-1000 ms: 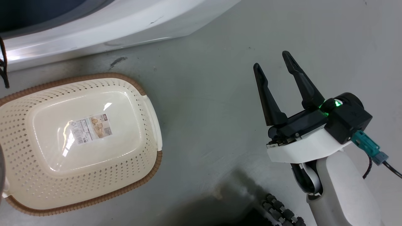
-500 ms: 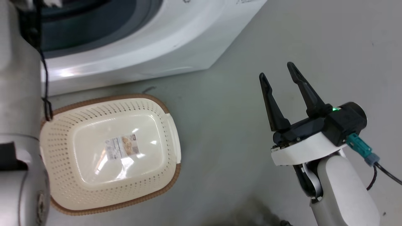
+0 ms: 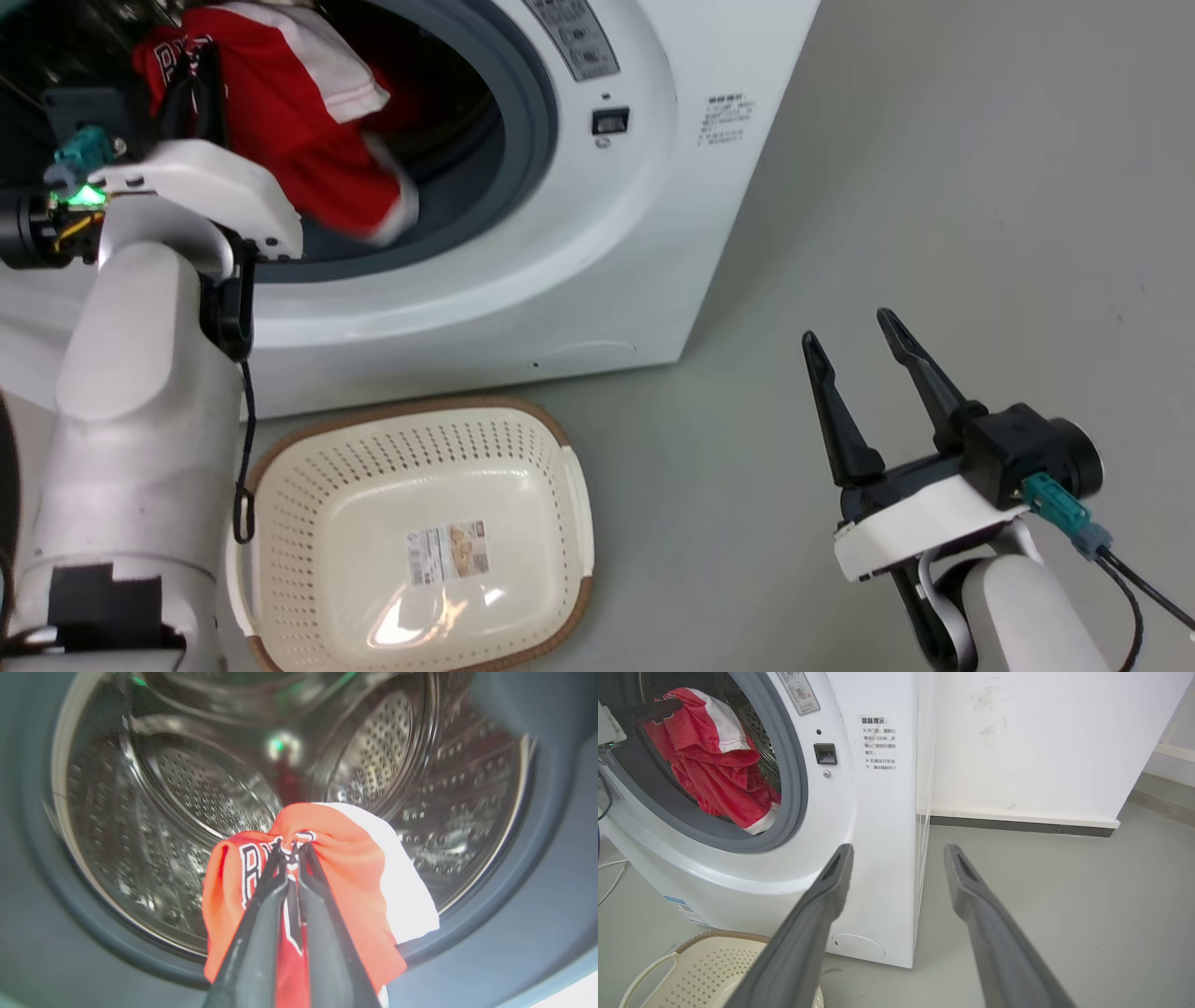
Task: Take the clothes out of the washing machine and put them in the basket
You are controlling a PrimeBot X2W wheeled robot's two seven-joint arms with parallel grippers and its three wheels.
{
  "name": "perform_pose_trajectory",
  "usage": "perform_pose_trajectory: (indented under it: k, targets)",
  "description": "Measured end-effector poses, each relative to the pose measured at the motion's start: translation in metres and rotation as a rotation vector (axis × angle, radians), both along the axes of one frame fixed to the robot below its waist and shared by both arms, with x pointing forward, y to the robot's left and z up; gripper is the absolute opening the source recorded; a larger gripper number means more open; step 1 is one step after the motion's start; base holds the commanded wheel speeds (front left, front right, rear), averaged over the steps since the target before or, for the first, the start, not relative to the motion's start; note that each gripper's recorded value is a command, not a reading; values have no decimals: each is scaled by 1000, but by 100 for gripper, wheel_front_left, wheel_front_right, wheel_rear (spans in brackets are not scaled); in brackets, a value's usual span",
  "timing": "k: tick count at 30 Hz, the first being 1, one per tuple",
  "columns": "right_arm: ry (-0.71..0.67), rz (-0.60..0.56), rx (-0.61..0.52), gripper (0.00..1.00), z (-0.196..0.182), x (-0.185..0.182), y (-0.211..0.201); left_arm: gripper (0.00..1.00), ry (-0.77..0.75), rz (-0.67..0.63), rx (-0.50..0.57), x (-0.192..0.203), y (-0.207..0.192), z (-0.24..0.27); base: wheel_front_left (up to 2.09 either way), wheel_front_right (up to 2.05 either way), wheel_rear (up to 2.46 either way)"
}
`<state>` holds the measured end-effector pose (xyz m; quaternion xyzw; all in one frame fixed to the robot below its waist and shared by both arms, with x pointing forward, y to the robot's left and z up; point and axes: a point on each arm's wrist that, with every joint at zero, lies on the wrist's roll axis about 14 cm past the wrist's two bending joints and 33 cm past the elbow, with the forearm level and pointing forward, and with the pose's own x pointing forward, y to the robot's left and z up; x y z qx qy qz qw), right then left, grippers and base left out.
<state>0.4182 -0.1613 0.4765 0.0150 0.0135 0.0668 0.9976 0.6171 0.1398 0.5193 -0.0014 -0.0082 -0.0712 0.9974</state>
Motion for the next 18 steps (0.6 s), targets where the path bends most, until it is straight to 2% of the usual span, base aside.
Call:
perform_pose_trajectory:
  k: [5, 18]
  targets:
    - [-32, 11, 9, 100, 19, -15, 6, 0, -107, 7, -22, -35, 11, 39, 0, 0, 0]
    - [-70, 71, 22, 100, 43, -37, 28, 0, -331, 4, -59, -146, 15, 95, 0, 0, 0]
